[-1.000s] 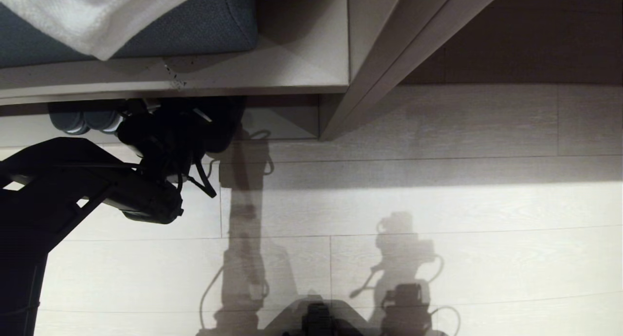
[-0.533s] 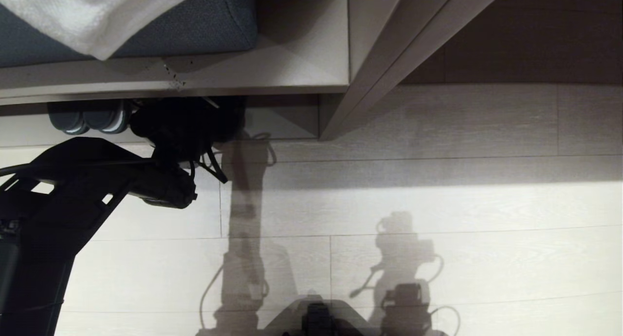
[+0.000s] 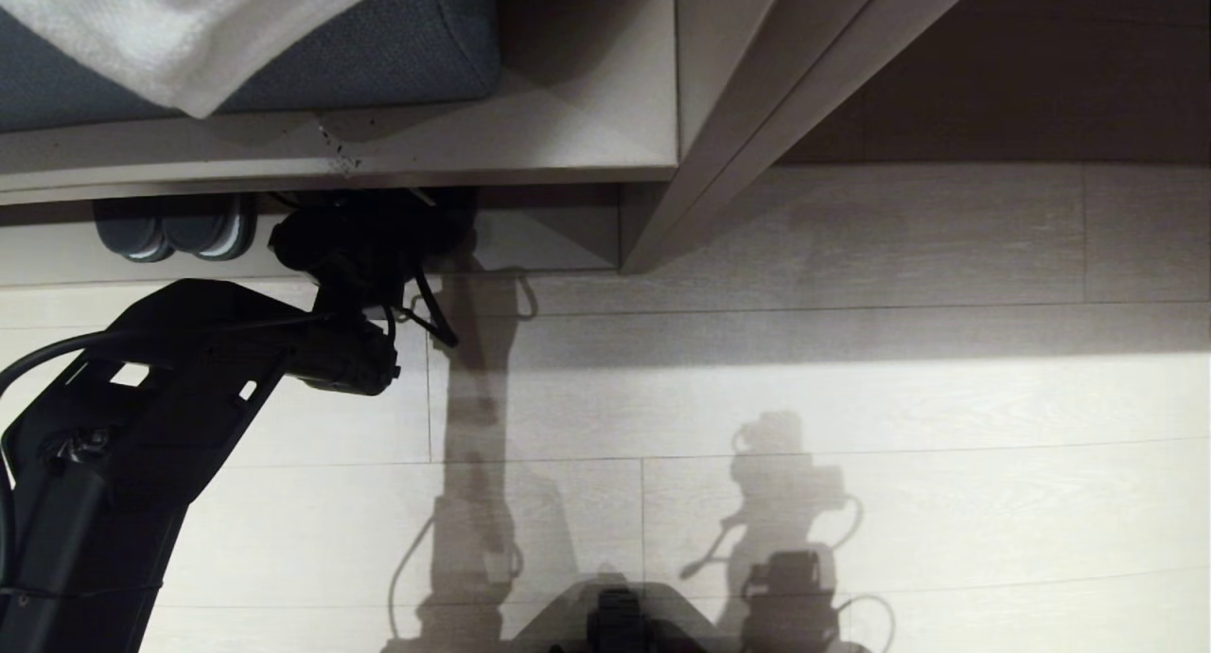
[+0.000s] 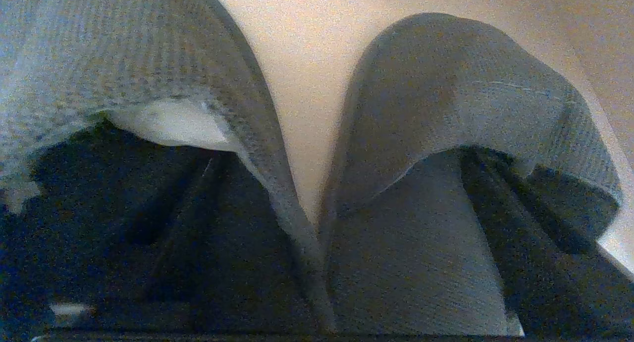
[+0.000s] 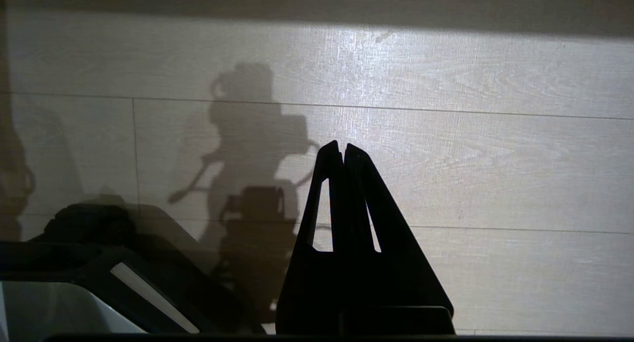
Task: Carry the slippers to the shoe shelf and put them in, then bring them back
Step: Pick up the slippers in the shoe cabinet
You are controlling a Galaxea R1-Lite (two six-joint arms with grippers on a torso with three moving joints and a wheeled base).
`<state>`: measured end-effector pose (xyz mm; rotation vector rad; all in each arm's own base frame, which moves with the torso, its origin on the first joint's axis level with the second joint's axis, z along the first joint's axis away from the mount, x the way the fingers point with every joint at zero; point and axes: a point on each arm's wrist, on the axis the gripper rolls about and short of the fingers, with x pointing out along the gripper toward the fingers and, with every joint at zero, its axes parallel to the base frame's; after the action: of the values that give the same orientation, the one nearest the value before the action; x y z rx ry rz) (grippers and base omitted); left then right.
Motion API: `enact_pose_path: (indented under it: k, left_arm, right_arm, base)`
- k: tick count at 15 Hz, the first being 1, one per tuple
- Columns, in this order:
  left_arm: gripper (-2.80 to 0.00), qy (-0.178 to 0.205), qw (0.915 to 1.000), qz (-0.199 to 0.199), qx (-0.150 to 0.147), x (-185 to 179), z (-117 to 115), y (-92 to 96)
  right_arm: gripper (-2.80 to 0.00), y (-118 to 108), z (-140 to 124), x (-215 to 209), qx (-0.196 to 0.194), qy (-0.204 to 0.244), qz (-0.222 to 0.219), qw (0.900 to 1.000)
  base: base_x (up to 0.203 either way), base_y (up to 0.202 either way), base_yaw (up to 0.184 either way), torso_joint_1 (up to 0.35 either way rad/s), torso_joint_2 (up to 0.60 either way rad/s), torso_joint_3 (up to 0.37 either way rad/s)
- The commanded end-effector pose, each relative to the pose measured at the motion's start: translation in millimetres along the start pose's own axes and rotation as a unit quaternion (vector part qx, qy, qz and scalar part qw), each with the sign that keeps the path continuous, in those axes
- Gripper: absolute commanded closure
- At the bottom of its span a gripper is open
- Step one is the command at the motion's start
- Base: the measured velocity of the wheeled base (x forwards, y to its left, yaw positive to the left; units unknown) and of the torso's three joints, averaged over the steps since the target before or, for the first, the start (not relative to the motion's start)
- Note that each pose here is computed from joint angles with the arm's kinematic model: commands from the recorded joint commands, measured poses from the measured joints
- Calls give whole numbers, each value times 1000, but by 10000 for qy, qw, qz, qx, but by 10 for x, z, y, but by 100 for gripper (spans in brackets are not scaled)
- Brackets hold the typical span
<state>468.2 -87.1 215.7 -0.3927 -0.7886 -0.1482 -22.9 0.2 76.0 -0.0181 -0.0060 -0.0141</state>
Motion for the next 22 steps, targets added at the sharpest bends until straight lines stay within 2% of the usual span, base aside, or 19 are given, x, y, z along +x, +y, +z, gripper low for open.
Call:
enact_pose_path:
  k: [1,4,7,11,16,19,22]
  left_arm:
    - [0,-36,10000,82,43,-6,11,5]
    - [0,-28,9999,139,62,-11,42,0]
    - [0,168,9995,250,113,-82,76,22]
    - [0,392,9982,416,176,-186,308,-11]
    - [0,679,9963,478,220,-443,907,-143]
    - [0,677,9964,468,222,-602,1294,-230]
    - [0,966,9935,541,277,-876,1478,-240]
  right_arm:
    - [0,2,-119,2,-2,0,1,10000]
    - [0,2,-119,2,-2,0,1,10000]
    - [0,2,-119,2,-2,0,1,10000]
    - [0,2,-119,2,-2,0,1,10000]
    - [0,2,-119,2,-2,0,1,10000]
    - [0,2,-119,2,-2,0,1,10000]
    - [0,2,-119,2,-2,0,1,10000]
  base:
    - [0,0,0,0,0,0]
    - [0,0,0,0,0,0]
    - [0,0,0,0,0,0]
    - [0,0,0,0,0,0]
    - [0,0,0,0,0,0]
    - [0,0,0,0,0,0]
    - [0,0,0,0,0,0]
